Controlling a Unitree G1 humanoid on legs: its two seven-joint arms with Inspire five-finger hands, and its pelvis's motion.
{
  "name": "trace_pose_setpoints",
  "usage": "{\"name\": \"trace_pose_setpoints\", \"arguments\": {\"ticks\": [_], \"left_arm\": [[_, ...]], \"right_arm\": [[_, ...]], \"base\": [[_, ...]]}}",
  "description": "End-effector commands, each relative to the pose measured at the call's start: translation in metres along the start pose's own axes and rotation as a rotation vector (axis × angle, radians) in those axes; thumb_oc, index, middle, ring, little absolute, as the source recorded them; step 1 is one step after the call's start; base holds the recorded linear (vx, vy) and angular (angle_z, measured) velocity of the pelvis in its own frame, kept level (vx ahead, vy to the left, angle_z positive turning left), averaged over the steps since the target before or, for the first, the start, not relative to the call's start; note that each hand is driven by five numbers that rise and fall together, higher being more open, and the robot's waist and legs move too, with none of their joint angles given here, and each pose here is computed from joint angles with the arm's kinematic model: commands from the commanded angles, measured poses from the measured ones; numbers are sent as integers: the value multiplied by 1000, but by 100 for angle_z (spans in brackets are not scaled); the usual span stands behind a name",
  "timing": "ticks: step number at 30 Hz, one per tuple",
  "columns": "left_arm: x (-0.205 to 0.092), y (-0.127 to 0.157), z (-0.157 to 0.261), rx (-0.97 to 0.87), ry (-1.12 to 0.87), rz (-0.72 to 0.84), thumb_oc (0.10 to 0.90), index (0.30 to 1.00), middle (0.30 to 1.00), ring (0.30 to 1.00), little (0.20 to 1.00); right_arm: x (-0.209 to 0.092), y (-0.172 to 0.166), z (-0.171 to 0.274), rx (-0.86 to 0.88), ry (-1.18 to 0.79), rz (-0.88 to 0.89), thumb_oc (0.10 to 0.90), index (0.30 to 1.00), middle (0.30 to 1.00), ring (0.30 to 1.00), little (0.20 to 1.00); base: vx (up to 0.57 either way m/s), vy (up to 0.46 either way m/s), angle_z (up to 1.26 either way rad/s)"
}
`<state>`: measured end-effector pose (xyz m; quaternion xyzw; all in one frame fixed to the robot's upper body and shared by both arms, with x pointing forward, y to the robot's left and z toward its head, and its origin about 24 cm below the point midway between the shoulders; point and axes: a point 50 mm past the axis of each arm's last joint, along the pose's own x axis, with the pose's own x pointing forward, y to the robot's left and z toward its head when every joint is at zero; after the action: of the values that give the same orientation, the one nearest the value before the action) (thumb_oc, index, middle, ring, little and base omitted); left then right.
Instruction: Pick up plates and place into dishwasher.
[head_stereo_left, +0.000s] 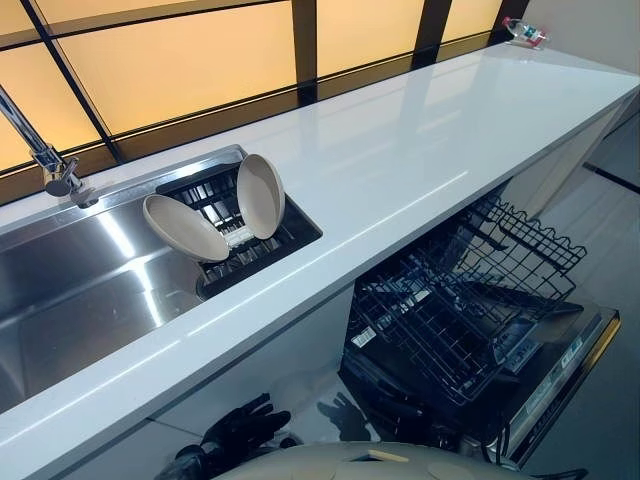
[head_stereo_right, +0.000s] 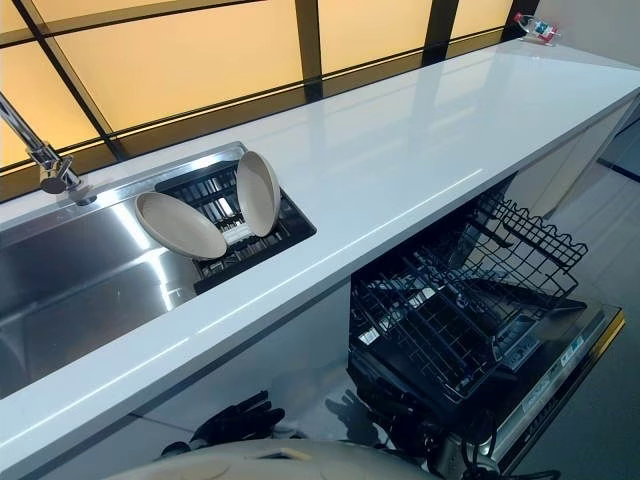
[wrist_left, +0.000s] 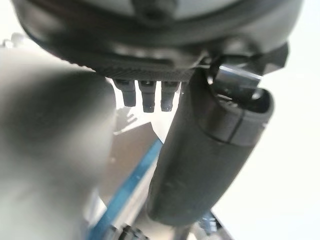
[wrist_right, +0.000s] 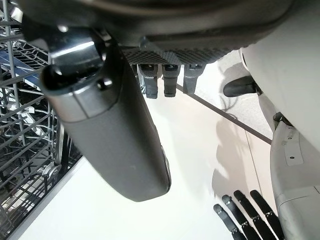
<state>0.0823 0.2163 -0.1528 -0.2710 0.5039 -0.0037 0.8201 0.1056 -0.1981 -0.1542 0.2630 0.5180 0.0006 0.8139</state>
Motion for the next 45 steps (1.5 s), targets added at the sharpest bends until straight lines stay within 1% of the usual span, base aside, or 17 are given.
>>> {"name": "trace_pose_setpoints", "arguments": {"ticks": [1, 2, 5, 6, 10, 15, 18, 20, 26, 32, 34, 36, 38, 40, 41, 43, 45], "left_arm": [[17, -69, 34, -142, -116, -519, 800, 900, 900, 900, 900], [17, -72, 35, -137, -114, -550, 800, 900, 900, 900, 900], [12, -92, 43, -59, -108, -772, 800, 900, 900, 900, 900], [9, -104, 47, -11, -105, -897, 800, 900, 900, 900, 900], [-1, -134, 56, 87, -118, -1170, 800, 900, 900, 900, 900], [-19, -188, 69, 109, -131, -1535, 800, 900, 900, 900, 900], [-30, -212, 72, 104, -115, -1677, 800, 900, 900, 900, 900], [-49, -245, 78, 101, -96, -1839, 800, 900, 900, 900, 900], [-106, -299, 96, 57, -94, -2176, 800, 900, 900, 900, 900], [-166, -320, 119, -42, -182, -2477, 800, 900, 900, 900, 900], [-190, -323, 132, -60, -305, -2572, 800, 900, 900, 900, 900], [-206, -321, 139, -1, -417, -2649, 800, 900, 900, 900, 900], [-217, -318, 140, 116, -515, -2717, 800, 900, 900, 900, 900], [-227, -319, 140, 279, -668, -2694, 800, 900, 900, 900, 900], [-233, -320, 141, 431, -828, -2599, 800, 900, 900, 900, 900], [-238, -320, 148, 608, -1097, -2367, 800, 900, 900, 900, 900], [-243, -307, 171, 760, -1437, -2019, 800, 900, 900, 900, 900]], "right_arm": [[5, 11, 13, -10, -8, 66, 800, 900, 900, 900, 900], [5, 11, 13, -11, -8, 66, 800, 900, 900, 900, 900], [5, 11, 17, -15, -6, 69, 800, 900, 900, 900, 900], [6, 12, 17, -21, -2, 72, 800, 900, 900, 900, 900], [7, 15, 17, -45, 13, 78, 800, 900, 900, 900, 900], [11, 22, 15, -83, 35, 85, 800, 900, 900, 900, 900], [13, 26, 16, -98, 41, 92, 800, 900, 900, 900, 900], [16, 31, 17, -116, 51, 102, 800, 900, 900, 900, 900], [21, 40, 17, -147, 68, 108, 800, 900, 900, 900, 900], [23, 45, 15, -158, 70, 108, 800, 900, 900, 900, 900], [24, 46, 14, -157, 71, 103, 800, 900, 900, 900, 900], [23, 44, 13, -148, 66, 97, 800, 900, 900, 900, 900], [23, 43, 13, -137, 57, 94, 800, 900, 900, 900, 900], [22, 41, 14, -123, 44, 88, 800, 900, 900, 900, 900], [22, 40, 14, -117, 40, 82, 800, 900, 900, 900, 900], [21, 37, 14, -115, 35, 68, 800, 900, 900, 900, 900], [17, 29, 13, -98, 23, 44, 800, 900, 900, 900, 900]], "base": [[0, 0, 0], [0, 0, 0], [0, 0, 0], [0, 0, 0], [0, 0, 0], [-6, -14, 0], [-16, -35, 2], [-20, -61, 2], [1, -59, 5], [-3, -56, 7], [1, -52, 2], [-5, -44, 4], [-10, -31, 3], [0, 0, 0], [0, 0, 0], [-7, 10, 2], [-14, 37, 7]]}}
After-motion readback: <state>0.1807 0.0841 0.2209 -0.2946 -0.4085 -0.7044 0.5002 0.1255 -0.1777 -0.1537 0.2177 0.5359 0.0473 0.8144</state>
